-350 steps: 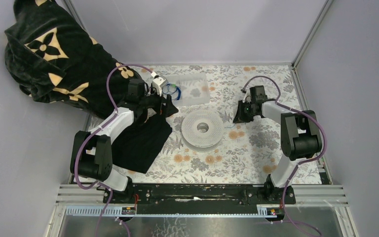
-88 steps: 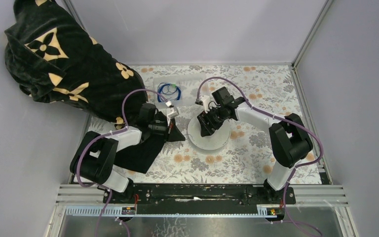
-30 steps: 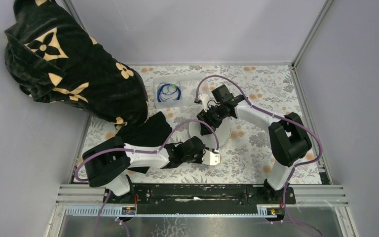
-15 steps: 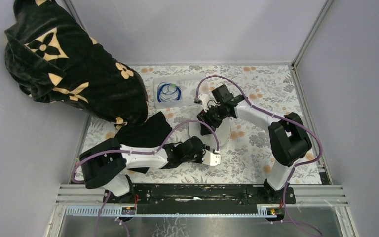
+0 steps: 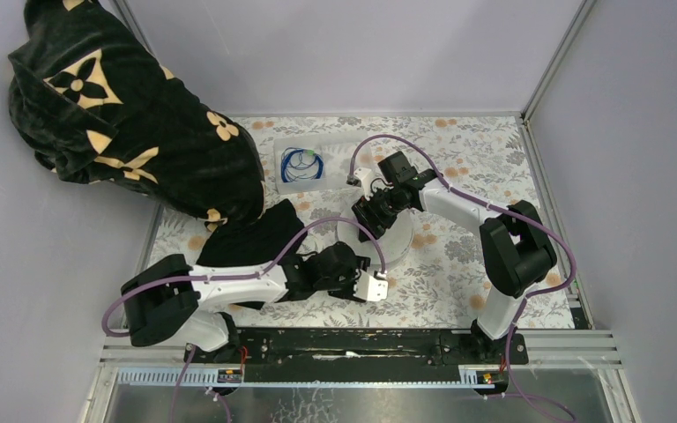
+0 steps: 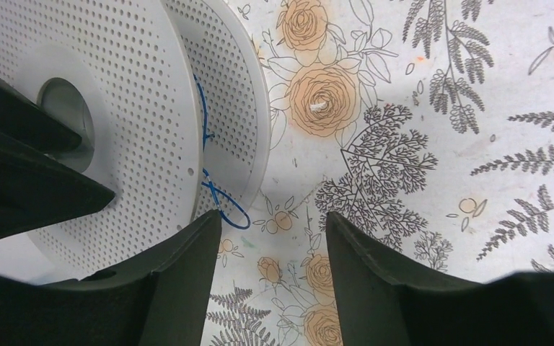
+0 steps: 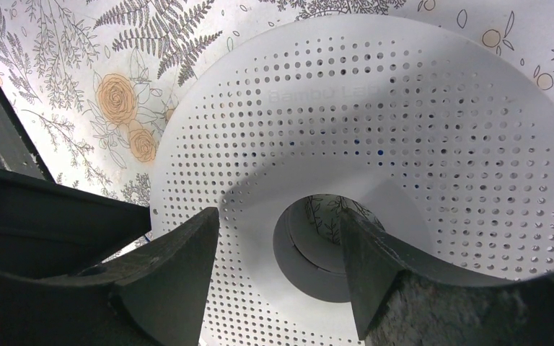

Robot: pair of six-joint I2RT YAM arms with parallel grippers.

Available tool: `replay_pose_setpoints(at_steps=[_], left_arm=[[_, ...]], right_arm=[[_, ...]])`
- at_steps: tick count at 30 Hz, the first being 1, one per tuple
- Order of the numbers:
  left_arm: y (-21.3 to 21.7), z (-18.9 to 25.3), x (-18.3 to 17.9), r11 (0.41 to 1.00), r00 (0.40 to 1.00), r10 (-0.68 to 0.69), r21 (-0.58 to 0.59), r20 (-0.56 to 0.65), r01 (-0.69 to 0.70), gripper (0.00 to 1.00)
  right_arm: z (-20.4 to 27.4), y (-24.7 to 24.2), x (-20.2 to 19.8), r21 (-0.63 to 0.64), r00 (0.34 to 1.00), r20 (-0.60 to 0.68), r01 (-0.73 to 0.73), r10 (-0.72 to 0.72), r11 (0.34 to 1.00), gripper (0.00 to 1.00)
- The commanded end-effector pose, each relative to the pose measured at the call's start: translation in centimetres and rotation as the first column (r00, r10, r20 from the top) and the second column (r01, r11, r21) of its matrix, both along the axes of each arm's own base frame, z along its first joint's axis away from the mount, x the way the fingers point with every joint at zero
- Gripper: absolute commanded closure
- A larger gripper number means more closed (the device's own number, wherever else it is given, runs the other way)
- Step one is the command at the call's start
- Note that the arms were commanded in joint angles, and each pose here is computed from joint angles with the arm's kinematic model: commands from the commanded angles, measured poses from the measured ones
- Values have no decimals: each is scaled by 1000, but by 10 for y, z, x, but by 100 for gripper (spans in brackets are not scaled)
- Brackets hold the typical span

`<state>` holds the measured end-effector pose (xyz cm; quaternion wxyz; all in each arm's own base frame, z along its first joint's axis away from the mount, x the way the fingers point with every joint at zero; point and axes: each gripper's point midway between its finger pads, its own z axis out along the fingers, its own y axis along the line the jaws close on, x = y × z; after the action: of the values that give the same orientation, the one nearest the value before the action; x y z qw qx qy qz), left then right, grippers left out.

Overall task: Wrap the cables
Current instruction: Wrap the cable around the cable reel.

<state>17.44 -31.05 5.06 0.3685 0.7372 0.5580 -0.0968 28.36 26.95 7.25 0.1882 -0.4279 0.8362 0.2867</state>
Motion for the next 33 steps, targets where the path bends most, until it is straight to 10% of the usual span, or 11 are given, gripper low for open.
replay_pose_setpoints(at_steps=[1, 23, 33], left_arm=[[1, 13, -9, 999, 999, -43, -21, -12, 43, 37], [39, 62, 42, 962, 989, 116, -239, -90, -134, 22], [16, 66, 33, 960, 996, -85, -268, -28, 74, 0]], right_arm=[[2, 0, 4, 0, 1000, 4, -12, 12, 1000, 32], [48, 8, 5, 97, 998, 53, -40, 35, 994, 30], [82, -30, 16, 159, 996, 67, 48, -59, 986, 30]])
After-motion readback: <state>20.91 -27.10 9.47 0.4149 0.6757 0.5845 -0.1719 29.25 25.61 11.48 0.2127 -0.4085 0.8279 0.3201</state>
